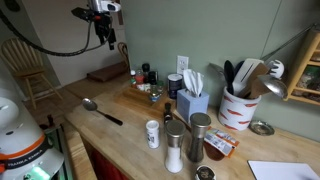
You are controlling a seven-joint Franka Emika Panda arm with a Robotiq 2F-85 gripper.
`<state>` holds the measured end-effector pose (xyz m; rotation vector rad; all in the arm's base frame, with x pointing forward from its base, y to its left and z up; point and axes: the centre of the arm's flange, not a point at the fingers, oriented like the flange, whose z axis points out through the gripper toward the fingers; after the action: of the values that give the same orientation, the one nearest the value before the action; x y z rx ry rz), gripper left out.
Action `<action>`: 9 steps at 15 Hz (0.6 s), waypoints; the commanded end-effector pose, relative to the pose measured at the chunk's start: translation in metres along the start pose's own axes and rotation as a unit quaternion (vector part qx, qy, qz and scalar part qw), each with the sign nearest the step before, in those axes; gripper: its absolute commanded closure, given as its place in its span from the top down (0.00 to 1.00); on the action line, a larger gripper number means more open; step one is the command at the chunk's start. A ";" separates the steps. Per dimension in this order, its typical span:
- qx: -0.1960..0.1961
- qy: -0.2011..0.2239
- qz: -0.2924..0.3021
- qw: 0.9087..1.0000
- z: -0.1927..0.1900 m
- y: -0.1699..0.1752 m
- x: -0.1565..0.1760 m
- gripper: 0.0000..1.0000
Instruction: Pick up the brown bottle on the counter top and put it in the second bottom compartment of the spice bottle rack
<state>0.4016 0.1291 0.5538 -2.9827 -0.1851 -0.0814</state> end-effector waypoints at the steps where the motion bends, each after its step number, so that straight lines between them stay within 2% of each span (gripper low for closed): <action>1: -0.007 0.007 0.049 0.999 0.011 0.071 0.000 1.00; 2: -0.008 0.004 0.061 0.998 0.016 0.088 -0.002 1.00; 3: -0.029 0.013 0.071 0.997 0.024 0.110 -0.007 1.00; 6: -0.042 0.007 0.104 0.994 0.047 0.160 -0.024 1.00; 9: -0.027 0.005 0.149 0.988 0.069 0.204 -0.035 1.00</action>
<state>0.4085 -0.0293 0.4829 -3.0383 0.1878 -0.0537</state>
